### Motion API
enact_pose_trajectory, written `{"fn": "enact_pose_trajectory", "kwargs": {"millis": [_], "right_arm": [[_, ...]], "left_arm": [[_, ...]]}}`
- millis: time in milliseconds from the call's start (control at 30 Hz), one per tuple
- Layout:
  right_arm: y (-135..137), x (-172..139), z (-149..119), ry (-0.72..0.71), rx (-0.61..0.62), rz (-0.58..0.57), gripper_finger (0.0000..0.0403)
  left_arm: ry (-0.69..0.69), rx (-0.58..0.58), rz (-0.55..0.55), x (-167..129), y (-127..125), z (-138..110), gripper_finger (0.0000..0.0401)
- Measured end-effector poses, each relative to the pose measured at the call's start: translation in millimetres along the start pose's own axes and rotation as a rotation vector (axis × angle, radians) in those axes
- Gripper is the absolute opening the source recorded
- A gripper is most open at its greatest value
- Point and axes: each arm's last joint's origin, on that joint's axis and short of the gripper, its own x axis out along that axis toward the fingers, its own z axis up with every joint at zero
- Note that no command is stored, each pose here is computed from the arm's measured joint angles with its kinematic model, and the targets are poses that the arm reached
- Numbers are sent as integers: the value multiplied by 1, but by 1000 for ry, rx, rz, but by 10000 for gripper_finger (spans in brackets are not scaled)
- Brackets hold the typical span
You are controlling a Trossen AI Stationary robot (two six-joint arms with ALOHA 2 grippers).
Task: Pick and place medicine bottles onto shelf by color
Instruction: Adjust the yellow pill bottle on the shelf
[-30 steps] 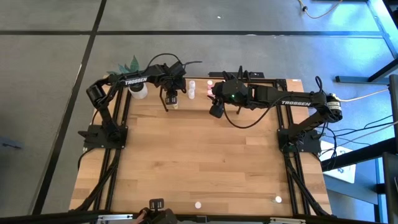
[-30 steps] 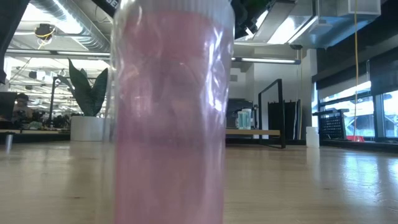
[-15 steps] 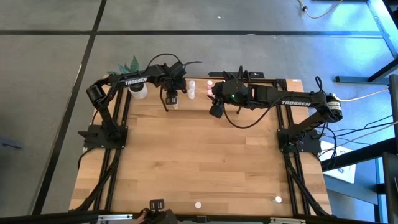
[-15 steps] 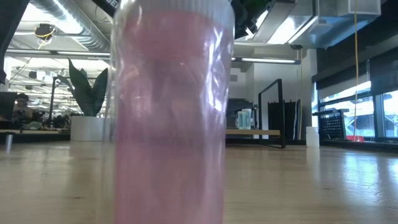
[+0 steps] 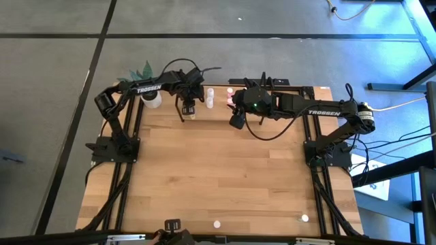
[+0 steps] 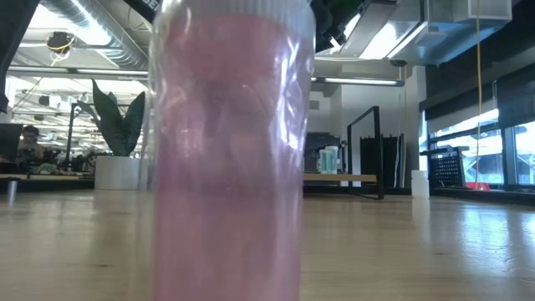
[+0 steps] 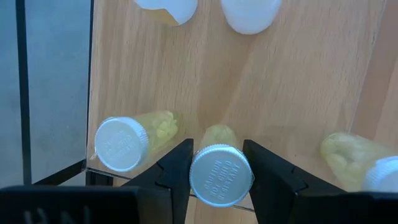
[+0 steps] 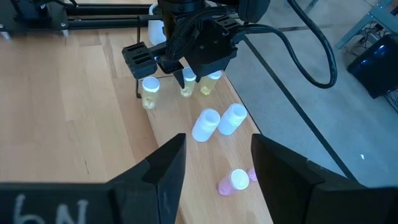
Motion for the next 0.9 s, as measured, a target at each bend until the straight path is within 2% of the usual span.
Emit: {"fn": "enact_pose_trajectory", "kwargs": {"millis": [567, 900], "right_arm": [[0, 0, 0, 0, 0, 0, 184], [0, 0, 0, 0, 0, 0, 184]], "left_arm": [[-2, 4, -3, 0, -2, 1, 132], [-2, 4, -3, 0, -2, 1, 193]]}}
